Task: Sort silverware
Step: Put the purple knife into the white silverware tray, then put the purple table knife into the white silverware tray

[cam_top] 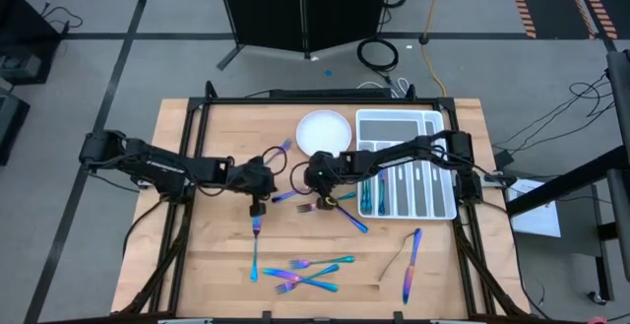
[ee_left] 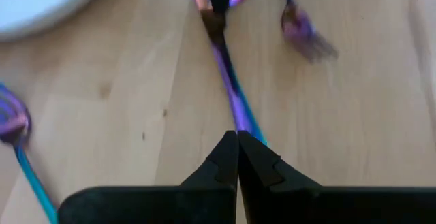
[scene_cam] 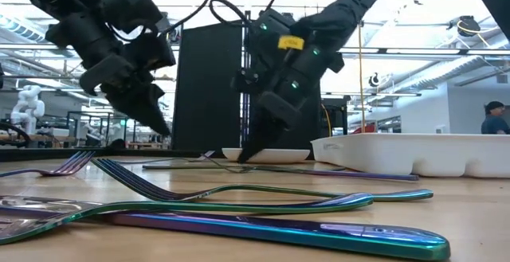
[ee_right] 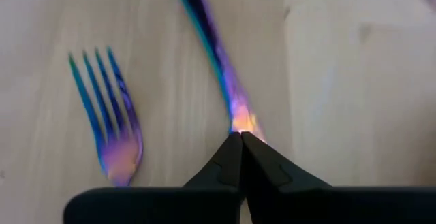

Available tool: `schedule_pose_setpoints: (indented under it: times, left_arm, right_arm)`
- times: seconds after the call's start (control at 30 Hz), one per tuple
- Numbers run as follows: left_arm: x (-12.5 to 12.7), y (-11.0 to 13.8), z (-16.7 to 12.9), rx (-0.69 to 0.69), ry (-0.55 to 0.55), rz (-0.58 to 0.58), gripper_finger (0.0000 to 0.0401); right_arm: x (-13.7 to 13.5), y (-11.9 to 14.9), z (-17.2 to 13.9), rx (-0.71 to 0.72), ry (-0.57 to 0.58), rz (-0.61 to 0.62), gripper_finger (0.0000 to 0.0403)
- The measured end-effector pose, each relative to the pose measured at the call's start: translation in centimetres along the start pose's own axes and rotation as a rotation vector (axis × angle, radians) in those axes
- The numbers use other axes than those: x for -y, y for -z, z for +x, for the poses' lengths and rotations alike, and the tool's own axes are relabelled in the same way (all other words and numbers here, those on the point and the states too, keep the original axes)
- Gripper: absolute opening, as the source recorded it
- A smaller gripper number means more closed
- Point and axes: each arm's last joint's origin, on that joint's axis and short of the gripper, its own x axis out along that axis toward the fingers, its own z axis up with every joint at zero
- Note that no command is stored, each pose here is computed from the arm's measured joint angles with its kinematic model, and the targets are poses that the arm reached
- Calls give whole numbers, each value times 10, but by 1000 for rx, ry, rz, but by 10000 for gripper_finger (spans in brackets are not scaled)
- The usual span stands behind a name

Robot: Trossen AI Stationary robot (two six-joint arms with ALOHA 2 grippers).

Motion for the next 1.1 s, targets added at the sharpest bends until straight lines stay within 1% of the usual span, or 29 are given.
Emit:
schedule_pose_setpoints:
  times: [0.13,0.2,0.33,0.43,0.6,0.73,0.9,1.0,1.1]
  left_arm:
    - [0,7,0,-68,0,2,1]
    - [0,7,0,-73,5,-4,1]
    - [2,7,1,-68,75,-8,1]
    - [4,9,5,-94,129,-9,1]
    - [4,15,14,-147,133,-9,1]
    - [4,18,20,-173,130,-9,1]
    - [5,16,22,-151,146,-9,1]
    - [6,17,21,-163,174,-11,1]
    - [6,18,20,-172,176,-12,1]
  right_arm:
    - [2,-20,-12,19,2,-14,3]
    - [3,-24,-16,11,-14,-30,9]
    - [10,-23,-18,-8,-92,-22,33]
    - [17,-17,-19,-53,-113,12,61]
    - [26,-15,-20,-65,-102,45,107]
    - [28,-15,-20,-66,-100,53,131]
    - [28,-15,-20,-65,-102,51,141]
    - [28,-15,-20,-68,-103,50,141]
    - [28,-15,-20,-68,-102,50,142]
